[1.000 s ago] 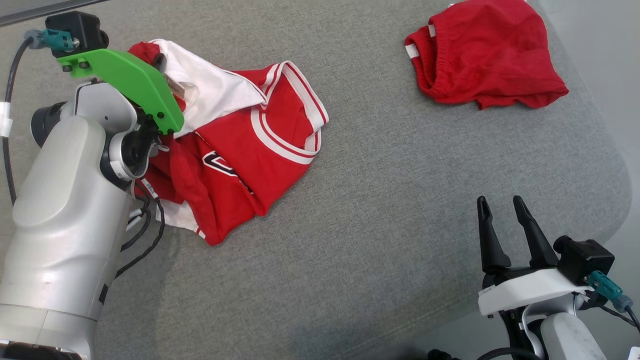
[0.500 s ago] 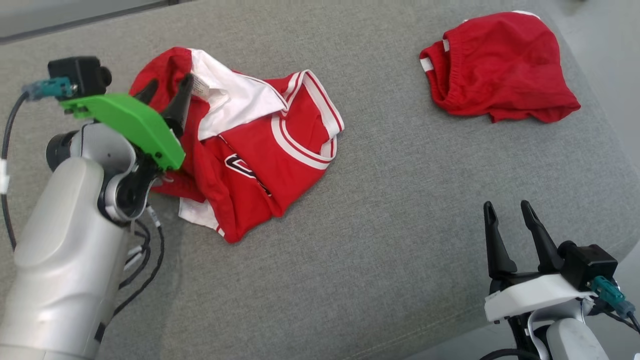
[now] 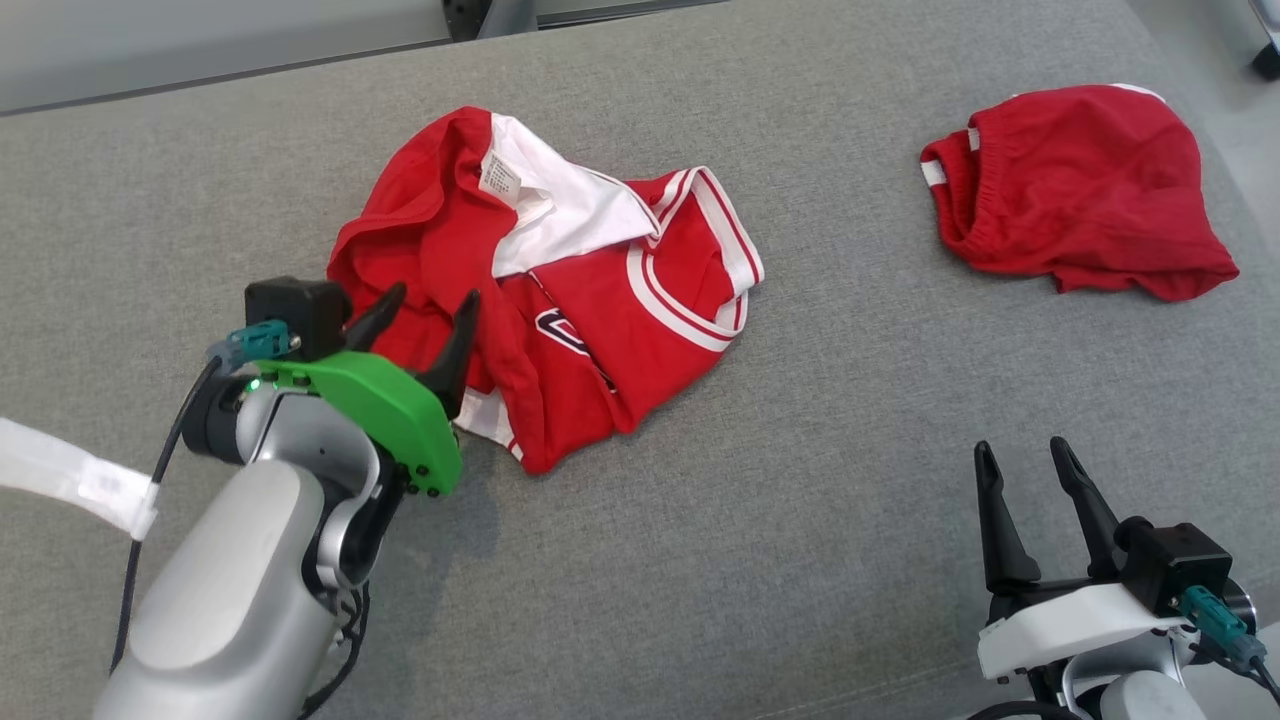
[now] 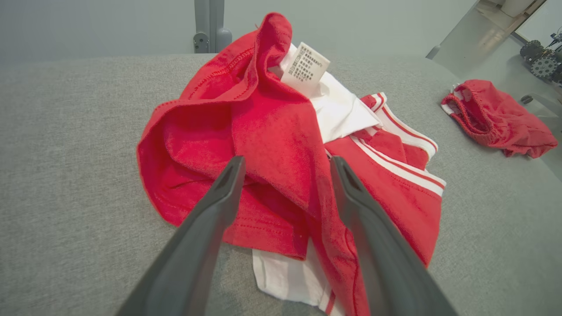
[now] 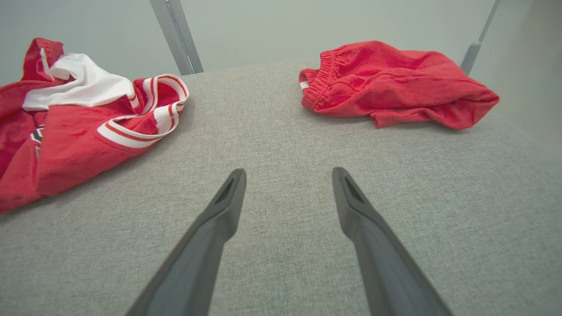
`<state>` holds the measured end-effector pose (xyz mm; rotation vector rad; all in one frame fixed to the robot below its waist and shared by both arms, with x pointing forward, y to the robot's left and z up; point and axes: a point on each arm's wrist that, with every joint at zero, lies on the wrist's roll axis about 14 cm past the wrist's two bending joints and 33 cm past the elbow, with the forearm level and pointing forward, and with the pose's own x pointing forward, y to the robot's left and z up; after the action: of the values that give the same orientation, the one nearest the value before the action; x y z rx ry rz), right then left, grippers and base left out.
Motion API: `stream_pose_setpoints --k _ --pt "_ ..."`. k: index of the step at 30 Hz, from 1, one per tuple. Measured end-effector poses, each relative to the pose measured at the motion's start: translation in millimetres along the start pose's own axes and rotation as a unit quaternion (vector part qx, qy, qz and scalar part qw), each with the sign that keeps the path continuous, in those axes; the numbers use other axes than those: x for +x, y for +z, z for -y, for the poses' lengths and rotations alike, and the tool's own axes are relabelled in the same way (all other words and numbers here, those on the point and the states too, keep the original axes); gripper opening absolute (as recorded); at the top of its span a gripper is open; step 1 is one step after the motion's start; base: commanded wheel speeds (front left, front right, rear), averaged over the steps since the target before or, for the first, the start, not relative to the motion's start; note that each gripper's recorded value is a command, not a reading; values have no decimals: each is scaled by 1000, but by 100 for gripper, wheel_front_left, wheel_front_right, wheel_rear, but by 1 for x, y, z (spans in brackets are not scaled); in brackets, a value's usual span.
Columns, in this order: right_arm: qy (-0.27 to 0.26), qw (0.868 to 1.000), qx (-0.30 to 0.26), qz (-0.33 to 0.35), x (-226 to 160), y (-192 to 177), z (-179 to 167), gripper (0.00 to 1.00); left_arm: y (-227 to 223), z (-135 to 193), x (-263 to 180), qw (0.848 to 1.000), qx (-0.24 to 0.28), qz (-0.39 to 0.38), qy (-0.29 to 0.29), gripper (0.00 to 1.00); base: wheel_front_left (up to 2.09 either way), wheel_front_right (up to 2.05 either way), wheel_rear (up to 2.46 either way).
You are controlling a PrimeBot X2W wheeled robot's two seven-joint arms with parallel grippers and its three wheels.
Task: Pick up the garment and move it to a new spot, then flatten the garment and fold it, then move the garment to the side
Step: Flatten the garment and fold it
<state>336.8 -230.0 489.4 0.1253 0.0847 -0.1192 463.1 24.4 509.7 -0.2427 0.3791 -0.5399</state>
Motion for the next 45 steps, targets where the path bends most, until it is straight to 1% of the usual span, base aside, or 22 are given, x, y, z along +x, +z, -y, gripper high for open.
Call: stream_pose_setpoints --k 5,6,9,12,16,19,24,25,27,28,30,31,32,33,35,38,40,43,45 --pt "9 1000 -8 5 5 3 -5 100 31 1 14 996 83 32 7 100 0 0 0" --pt "9 1000 -9 5 5 3 -5 100 34 4 18 995 90 31 3 100 0 0 0" --pt "6 1000 -10 4 3 3 -3 100 20 16 30 994 112 -5 -18 100 0 0 0" --pt "-1 1000 -6 2 0 2 1 100 5 20 40 990 127 -45 -29 100 0 0 0" --pt "-17 1000 -2 -1 -5 1 10 100 -1 14 51 988 142 -62 -26 100 0 0 0" --pt "-26 1000 -2 -5 -9 -1 16 100 1 2 56 986 153 -61 -10 100 0 0 0" --pt "-33 999 -3 -6 -12 -2 20 100 -3 -19 54 985 156 -73 13 100 0 0 0" --pt "-33 999 -3 -6 -11 -2 20 100 -3 -22 53 985 156 -75 17 94 0 0 0" --pt "-29 1000 -2 -6 -10 -2 17 100 -4 -28 51 985 153 -77 25 66 0 0 0" --pt "-23 1000 -2 -5 -7 -2 14 100 -4 -32 49 986 149 -76 29 50 0 0 0" --pt "-18 1000 -1 -5 -5 -2 11 100 -3 -34 47 987 143 -72 32 43 0 0 0" --pt "-17 1000 -1 -5 -5 -2 10 100 -2 -34 47 987 142 -70 32 30 0 0 0" --pt "-15 1000 -1 -5 -4 -2 9 100 -2 -34 46 987 141 -70 32 12 0 0 0" --pt "-13 1000 -1 -5 -3 -2 8 100 -2 -34 46 987 138 -72 31 0 0 0 0" --pt "-11 1000 -1 -4 -2 -2 6 100 -5 -33 45 988 132 -75 28 0 0 0 0" --pt "-9 1000 -1 -4 -1 -2 5 100 -1 -31 44 991 117 -60 26 0 0 0 0" --pt "-8 1000 0 -3 -2 -2 5 100 8 -32 41 994 101 -36 29 0 0 0 0" --pt "-11 1000 0 -5 -7 -3 6 100 19 -34 30 997 60 12 38 0 0 0 0" --pt "-11 1000 0 -9 -11 -5 7 100 21 -41 17 997 36 41 54 0 0 0 0"
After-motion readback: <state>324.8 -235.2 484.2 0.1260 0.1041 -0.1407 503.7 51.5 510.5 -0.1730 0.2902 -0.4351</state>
